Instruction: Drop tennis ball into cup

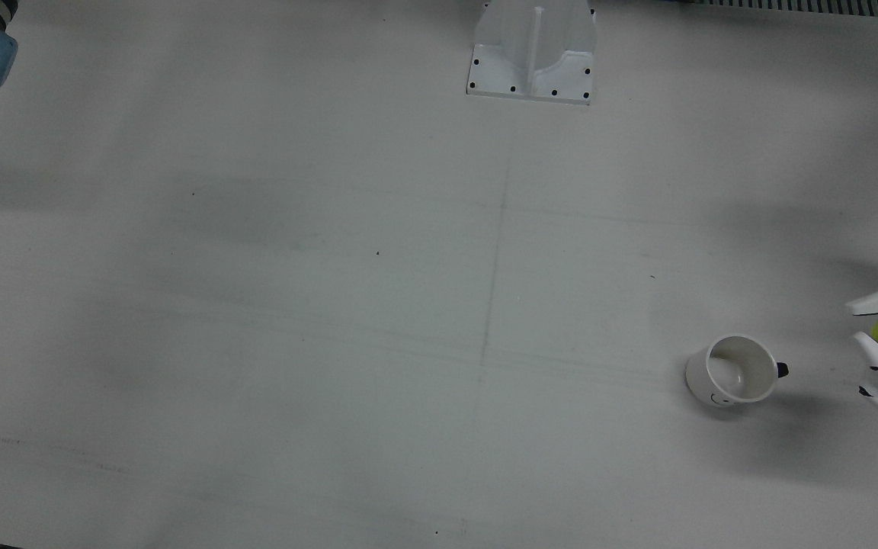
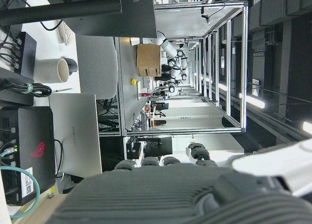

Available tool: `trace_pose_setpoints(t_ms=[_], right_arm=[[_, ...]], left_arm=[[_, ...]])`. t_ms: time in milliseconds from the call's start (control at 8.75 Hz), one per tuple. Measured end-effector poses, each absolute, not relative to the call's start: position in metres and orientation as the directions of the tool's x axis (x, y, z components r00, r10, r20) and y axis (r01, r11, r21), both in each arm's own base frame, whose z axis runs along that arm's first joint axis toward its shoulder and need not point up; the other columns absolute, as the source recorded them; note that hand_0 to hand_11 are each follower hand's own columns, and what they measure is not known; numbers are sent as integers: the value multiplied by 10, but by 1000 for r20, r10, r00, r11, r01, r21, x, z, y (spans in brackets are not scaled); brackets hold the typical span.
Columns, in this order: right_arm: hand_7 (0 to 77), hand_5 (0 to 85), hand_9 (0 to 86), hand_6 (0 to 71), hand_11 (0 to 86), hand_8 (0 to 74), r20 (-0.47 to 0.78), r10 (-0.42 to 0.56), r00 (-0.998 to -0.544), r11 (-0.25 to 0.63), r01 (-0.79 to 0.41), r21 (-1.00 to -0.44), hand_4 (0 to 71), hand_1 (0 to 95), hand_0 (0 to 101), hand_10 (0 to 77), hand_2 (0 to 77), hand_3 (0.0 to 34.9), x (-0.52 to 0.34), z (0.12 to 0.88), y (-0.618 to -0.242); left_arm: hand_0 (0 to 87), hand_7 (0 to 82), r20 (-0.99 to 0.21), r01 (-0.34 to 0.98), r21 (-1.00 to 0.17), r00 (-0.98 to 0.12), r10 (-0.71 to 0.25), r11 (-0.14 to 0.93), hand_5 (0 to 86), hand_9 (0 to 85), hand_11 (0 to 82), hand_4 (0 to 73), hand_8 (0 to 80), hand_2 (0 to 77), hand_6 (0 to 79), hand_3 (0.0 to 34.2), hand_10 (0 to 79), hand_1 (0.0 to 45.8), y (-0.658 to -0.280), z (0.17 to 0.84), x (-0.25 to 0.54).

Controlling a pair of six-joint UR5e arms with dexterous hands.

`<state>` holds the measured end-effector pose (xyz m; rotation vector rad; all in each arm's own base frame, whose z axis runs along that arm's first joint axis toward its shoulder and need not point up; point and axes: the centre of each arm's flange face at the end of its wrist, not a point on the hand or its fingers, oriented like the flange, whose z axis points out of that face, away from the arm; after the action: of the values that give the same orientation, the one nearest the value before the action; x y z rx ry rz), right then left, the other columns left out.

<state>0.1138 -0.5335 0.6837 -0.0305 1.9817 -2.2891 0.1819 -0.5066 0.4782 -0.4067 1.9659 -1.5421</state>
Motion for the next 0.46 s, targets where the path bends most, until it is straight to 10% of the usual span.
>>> trace_pose_setpoints(t_ms=[457], right_arm=[[5, 0, 0, 0, 5, 0, -59, -98, -993, -141, 72, -987, 0, 5, 0, 0, 5, 0, 113, 684, -534]], left_arm=[[541, 605, -262, 119, -956, -759, -596, 268, 262, 714, 704, 682, 698, 218, 409, 111, 704, 333, -501, 483, 219]])
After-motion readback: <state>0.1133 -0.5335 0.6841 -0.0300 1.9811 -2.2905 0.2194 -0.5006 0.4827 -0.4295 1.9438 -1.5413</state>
